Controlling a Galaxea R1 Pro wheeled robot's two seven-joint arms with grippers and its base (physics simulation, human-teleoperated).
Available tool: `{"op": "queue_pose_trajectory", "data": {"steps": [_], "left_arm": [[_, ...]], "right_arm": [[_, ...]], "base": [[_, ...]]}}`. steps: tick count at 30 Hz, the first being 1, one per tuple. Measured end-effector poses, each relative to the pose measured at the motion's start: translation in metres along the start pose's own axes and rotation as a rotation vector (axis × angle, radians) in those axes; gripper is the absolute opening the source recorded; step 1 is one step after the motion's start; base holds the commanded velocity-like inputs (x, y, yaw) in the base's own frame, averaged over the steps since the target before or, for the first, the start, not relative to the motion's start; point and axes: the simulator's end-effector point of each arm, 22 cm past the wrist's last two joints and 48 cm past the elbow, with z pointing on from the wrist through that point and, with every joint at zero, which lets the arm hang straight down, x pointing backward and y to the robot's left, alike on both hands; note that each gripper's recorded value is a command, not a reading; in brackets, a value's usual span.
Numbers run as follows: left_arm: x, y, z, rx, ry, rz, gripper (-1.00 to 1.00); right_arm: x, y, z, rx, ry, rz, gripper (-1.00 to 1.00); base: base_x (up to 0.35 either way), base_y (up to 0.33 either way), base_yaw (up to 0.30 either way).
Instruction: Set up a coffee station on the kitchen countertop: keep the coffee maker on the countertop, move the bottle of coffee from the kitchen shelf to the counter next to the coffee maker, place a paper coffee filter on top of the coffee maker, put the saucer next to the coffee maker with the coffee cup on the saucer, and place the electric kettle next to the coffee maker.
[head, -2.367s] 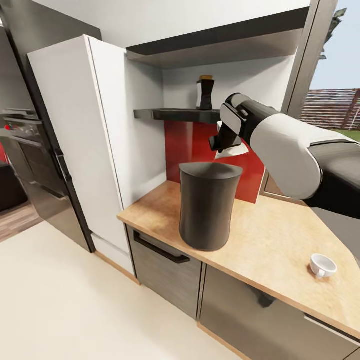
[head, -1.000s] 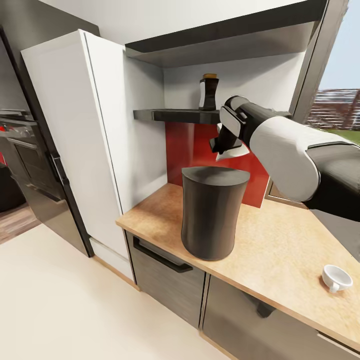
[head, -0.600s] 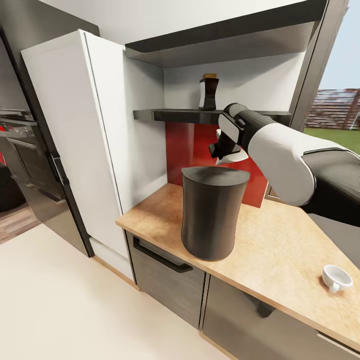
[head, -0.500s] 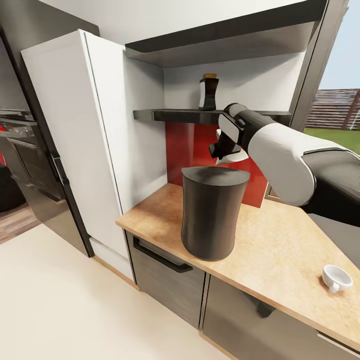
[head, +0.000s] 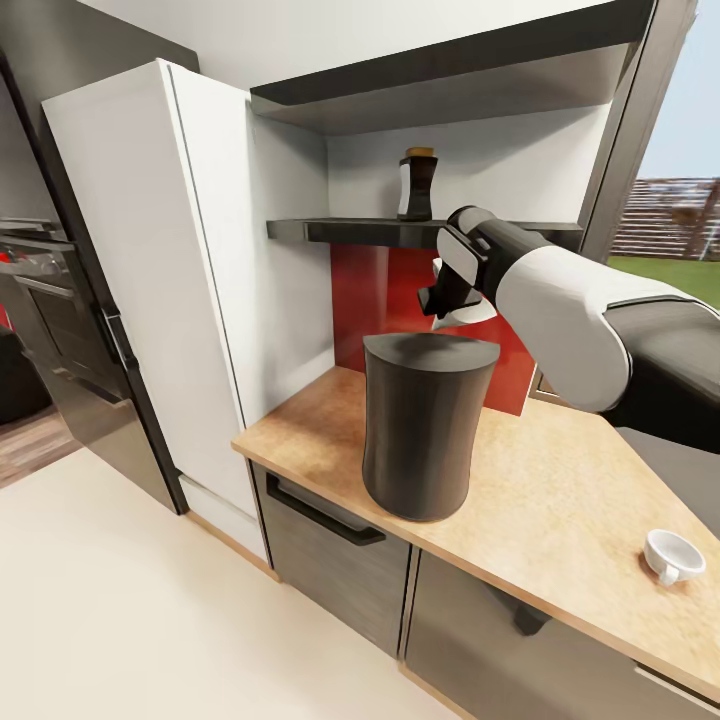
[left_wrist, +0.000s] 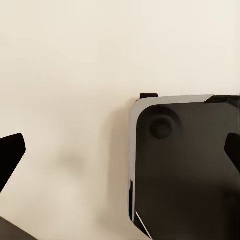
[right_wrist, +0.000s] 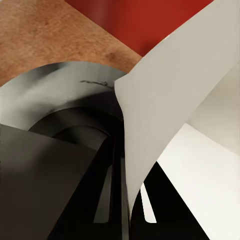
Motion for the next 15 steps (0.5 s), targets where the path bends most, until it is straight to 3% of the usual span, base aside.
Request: {"op": "queue_pose_trajectory", "data": {"steps": [10, 11, 15], "left_arm": [[0.0000, -0.0001, 0.0000, 0.000, 0.000, 0.000, 1.00], [0.0000, 0.0000, 0.0000, 0.000, 0.000, 0.000, 1.00], [0.0000, -0.0001, 0.0000, 0.000, 0.000, 0.000, 1.00]], "right_arm": [[-0.0001, 0.0001, -0.0001, 0.000, 0.000, 0.000, -1.00], [0.0000, 0.0000, 0.0000, 0.000, 0.000, 0.000, 1.00], [0.0001, 0.0002, 0.0000, -0.001, 0.000, 0.001, 1.00]], "base": [[0.000, 0.000, 0.000], [0.000, 0.000, 0.000], [0.000, 0.000, 0.000]]}}
